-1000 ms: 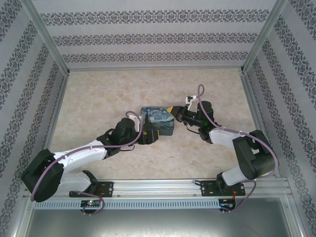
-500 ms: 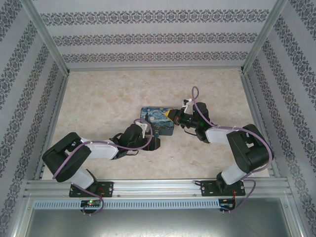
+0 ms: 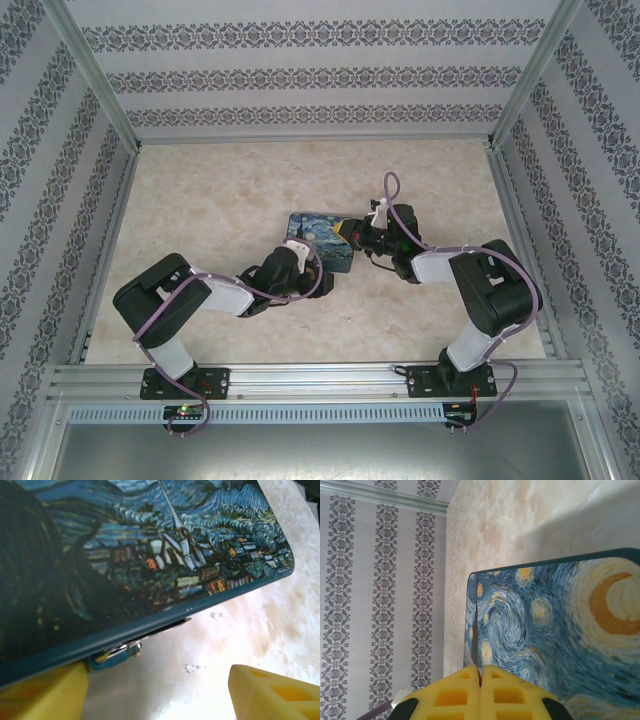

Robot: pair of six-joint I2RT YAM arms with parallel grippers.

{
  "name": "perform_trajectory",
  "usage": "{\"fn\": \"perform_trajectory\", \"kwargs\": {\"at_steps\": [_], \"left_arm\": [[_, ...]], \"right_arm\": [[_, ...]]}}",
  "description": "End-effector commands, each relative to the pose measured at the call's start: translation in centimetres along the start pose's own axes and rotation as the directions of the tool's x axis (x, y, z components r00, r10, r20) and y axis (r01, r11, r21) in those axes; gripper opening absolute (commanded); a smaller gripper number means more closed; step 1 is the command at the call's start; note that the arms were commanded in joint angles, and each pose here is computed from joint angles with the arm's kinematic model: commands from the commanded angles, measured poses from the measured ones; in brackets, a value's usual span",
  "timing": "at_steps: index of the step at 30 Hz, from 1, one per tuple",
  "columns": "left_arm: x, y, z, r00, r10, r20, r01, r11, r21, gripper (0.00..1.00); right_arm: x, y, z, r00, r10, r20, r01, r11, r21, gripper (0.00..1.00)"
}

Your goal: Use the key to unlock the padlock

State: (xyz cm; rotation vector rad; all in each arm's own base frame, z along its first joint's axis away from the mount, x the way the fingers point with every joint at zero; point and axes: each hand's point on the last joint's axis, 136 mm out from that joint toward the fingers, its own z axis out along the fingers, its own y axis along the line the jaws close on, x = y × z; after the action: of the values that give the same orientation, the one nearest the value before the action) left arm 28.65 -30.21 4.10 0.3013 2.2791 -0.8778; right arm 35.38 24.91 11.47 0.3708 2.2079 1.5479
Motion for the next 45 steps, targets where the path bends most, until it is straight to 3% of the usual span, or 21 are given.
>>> {"fn": "perform_trajectory", "kwargs": {"at_steps": [1, 4, 10, 13, 16, 20, 26, 33, 45], "left_arm": [[0.7, 1.6, 1.0, 0.999, 0.04, 0.005, -0.039, 0.997, -0.067, 0.74], [0.7, 1.8, 1.3, 0.999, 0.048, 0.005, -0.048, 0.996, -0.081, 0.74], [0.3, 4.4, 0.3, 0.995, 0.088, 0.045, -0.074, 0.965, -0.25, 0.74], [0.1, 4.7, 0.2, 0.994, 0.103, 0.045, -0.087, 0.959, -0.27, 0.75], [0.0, 3.6, 1.1, 0.994, 0.104, 0.025, -0.096, 0.971, -0.219, 0.75], [-0.3, 0.1, 2.6, 0.996, 0.084, -0.004, -0.084, 0.995, -0.051, 0.74], [-1.5, -3.1, 2.7, 1.0, -0.011, 0.023, 0.008, 0.993, 0.114, 0.74], [-2.3, -3.6, 2.7, 0.988, -0.137, 0.066, 0.125, 0.978, 0.169, 0.74], [-1.4, 0.3, 3.2, 0.918, -0.369, 0.146, 0.352, 0.927, 0.129, 0.74]], "right_arm": [[-1.3, 1.2, 0.4, 0.999, -0.035, 0.035, 0.036, 0.999, -0.038, 0.0], [-1.4, 1.0, 0.4, 0.999, -0.032, 0.037, 0.033, 0.999, -0.033, 0.0], [-1.4, 0.9, 0.4, 0.999, -0.027, 0.039, 0.028, 0.999, -0.034, 0.0], [-1.4, 0.9, 0.4, 0.999, -0.027, 0.039, 0.028, 0.999, -0.033, 0.0], [-1.4, 0.7, 0.4, 0.999, -0.026, 0.038, 0.027, 0.999, -0.031, 0.0], [-1.3, 0.5, 0.5, 0.999, -0.021, 0.038, 0.022, 0.999, -0.025, 0.0], [-1.3, -0.1, 0.6, 0.999, -0.017, 0.039, 0.017, 1.0, -0.016, 0.0], [-1.3, -0.8, 0.6, 0.999, -0.009, 0.041, 0.01, 1.0, -0.006, 0.0], [-1.4, -0.6, 0.4, 0.999, -0.008, 0.046, 0.008, 1.0, -0.013, 0.0]]}}
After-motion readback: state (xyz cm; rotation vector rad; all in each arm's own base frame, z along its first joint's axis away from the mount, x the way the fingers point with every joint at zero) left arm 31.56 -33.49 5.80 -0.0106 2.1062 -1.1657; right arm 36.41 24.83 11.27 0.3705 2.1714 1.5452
